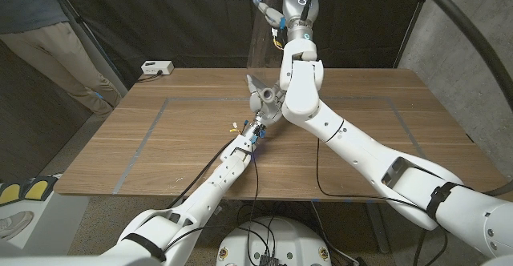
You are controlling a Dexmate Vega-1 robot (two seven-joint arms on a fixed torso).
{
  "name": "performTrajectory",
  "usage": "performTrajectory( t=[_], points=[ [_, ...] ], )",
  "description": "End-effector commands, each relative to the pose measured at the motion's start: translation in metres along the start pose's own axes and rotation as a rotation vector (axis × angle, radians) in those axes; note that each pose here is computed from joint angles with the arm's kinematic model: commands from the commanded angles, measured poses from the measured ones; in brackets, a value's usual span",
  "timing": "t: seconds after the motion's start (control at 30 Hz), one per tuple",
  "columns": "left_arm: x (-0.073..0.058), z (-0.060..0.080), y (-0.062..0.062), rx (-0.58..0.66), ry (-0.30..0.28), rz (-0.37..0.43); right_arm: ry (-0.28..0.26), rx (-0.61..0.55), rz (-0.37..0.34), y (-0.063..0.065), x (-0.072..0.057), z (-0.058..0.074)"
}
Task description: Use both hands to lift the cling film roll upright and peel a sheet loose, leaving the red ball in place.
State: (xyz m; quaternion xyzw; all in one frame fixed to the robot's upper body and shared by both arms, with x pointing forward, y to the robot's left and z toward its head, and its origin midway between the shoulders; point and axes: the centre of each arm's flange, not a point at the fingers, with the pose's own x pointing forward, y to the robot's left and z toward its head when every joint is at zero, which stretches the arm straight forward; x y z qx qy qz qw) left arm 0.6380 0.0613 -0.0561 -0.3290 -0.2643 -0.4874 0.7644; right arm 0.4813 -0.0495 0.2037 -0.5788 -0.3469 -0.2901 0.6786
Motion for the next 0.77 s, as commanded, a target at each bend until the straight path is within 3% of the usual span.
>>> performTrajectory(
  t=[0.03, 0.4, 0.6, 0.77],
  points=[
    [-0.007, 0.005, 0.0, -0.009, 0.017, -0.024, -0.133, 0.403, 0.093, -0.001, -0.004, -0.016],
    [-0.014, 0.012, 0.001, -0.013, 0.035, -0.044, -0.073, 0.413, 0.036, -0.008, -0.024, -0.005],
    [-0.021, 0.01, 0.007, -0.028, 0.065, -0.052, -0.026, 0.39, -0.003, -0.005, -0.045, 0.009],
    [-0.03, 0.009, 0.014, -0.042, 0.086, -0.021, -0.033, 0.399, -0.062, 0.0, -0.053, 0.014]
  ],
)
